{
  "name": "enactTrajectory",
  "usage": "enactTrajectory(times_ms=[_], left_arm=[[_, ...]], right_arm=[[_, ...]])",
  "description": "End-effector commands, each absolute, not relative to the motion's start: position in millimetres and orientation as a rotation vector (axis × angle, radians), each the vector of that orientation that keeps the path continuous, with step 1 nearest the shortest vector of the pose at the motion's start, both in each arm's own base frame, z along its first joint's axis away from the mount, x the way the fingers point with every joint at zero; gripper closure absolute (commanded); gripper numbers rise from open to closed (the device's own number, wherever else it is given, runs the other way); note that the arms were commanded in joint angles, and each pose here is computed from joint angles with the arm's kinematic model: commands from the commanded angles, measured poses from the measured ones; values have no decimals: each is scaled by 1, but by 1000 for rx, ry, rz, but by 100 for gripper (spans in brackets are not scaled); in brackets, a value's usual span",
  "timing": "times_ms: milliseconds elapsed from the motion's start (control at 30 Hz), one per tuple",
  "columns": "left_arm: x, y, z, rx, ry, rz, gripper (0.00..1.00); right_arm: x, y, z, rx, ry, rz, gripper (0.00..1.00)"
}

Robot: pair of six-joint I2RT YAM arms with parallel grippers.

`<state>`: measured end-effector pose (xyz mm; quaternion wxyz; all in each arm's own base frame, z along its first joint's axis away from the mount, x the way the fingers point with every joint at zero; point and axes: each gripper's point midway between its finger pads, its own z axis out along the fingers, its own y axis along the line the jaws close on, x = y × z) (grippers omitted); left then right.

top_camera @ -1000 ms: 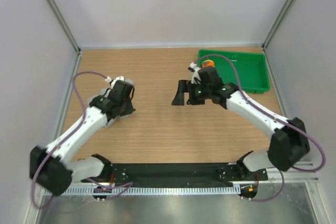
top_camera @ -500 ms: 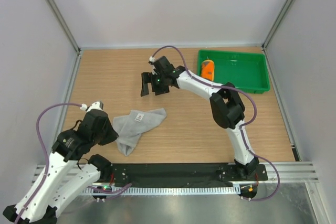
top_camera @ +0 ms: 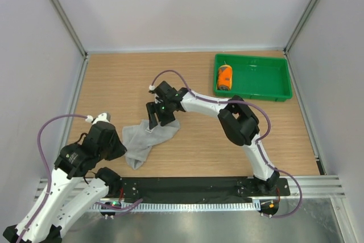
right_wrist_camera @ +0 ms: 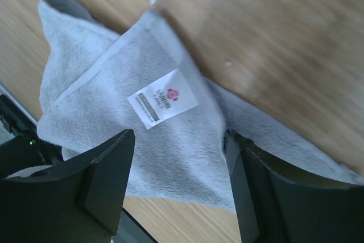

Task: Roll the towels
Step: Move the towel to the center of the board, then flatten the towel

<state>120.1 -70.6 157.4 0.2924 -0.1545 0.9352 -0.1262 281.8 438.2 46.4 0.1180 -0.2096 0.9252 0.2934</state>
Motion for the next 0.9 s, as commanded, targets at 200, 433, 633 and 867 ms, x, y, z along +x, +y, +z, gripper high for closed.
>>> enactTrajectory(times_ms=[200, 433, 633, 867], left_arm=[[119, -71, 159, -398, 2476, -354, 100], [118, -70, 161, -400, 2466, -360, 100], [119, -69, 162, -407, 2454, -367, 99], [118, -69, 163, -410, 2449, -366, 100]], right_arm=[[267, 451, 44, -671, 2700, 903, 58], [279, 433, 37, -644, 2712, 724, 46], [275, 425, 35, -645, 2719, 699, 51], [265, 423, 31, -654, 2731, 739, 99]])
